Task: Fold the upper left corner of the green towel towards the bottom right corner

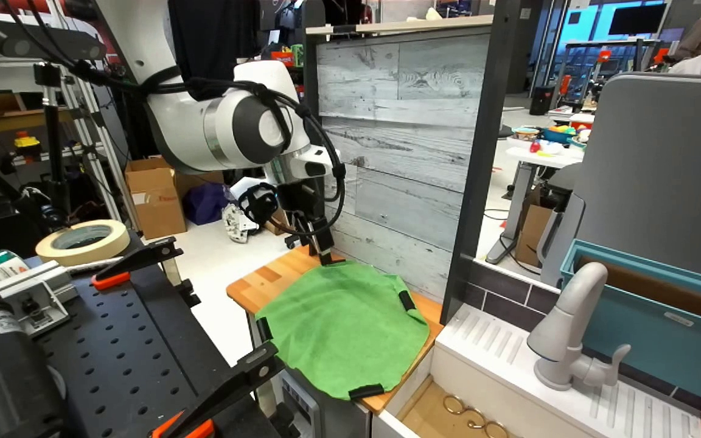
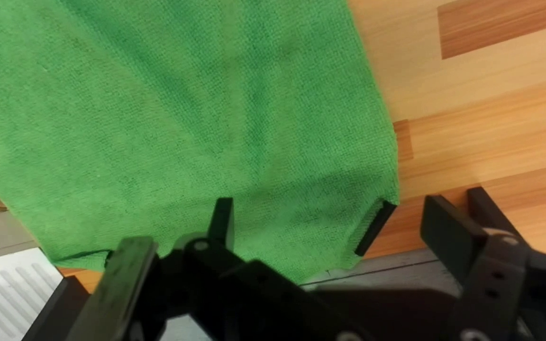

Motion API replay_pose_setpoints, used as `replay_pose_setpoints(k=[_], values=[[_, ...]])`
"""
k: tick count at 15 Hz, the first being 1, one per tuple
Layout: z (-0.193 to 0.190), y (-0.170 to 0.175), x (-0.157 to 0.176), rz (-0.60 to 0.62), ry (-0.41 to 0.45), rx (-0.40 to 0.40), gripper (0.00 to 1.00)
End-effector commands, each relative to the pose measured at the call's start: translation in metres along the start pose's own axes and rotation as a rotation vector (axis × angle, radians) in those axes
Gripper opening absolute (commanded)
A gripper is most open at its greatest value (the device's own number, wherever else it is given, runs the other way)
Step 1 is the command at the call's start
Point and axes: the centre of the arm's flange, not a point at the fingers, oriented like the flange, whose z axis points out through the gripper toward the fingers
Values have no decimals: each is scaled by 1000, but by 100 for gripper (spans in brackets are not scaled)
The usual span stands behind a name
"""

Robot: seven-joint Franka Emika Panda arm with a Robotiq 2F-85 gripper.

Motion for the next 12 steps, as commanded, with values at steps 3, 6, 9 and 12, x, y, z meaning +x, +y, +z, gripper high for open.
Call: replay_pose_setpoints(k=[3,6,9,12], values=[[31,2,14,9,13,77,100],[41,-2,16,3,0,87,100],[46,-11,20,-13,10,83,100],[53,-15,25,-18,9,82,100]])
